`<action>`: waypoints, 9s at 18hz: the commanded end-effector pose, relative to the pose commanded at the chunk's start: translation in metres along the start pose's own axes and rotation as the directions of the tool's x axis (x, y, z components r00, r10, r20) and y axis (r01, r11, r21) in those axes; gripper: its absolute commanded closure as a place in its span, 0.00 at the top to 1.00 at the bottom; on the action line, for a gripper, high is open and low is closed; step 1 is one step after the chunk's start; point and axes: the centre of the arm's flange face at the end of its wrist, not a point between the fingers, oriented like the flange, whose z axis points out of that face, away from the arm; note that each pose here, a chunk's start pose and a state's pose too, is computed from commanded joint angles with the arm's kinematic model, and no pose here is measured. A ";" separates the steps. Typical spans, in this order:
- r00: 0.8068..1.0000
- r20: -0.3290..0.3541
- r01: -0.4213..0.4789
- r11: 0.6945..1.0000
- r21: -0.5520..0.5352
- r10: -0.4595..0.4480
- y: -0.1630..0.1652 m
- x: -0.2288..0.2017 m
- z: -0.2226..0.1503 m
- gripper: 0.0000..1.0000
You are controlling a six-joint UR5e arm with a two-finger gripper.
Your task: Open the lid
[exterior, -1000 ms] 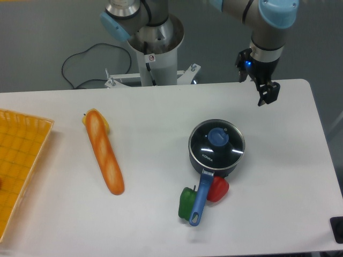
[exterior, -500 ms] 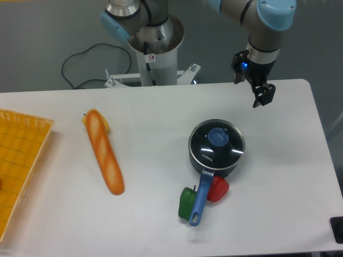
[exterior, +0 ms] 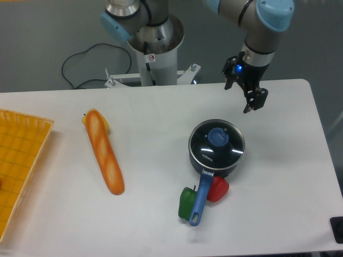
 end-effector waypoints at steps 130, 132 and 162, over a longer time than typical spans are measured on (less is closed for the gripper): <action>0.998 -0.059 -0.022 0.970 -0.243 0.008 -0.080 -0.039 0.113 0.68; 0.998 -0.059 -0.020 0.970 -0.243 0.006 -0.080 -0.039 0.112 0.67; 1.000 -0.011 -0.020 0.968 -0.249 0.018 -0.081 -0.059 0.066 0.67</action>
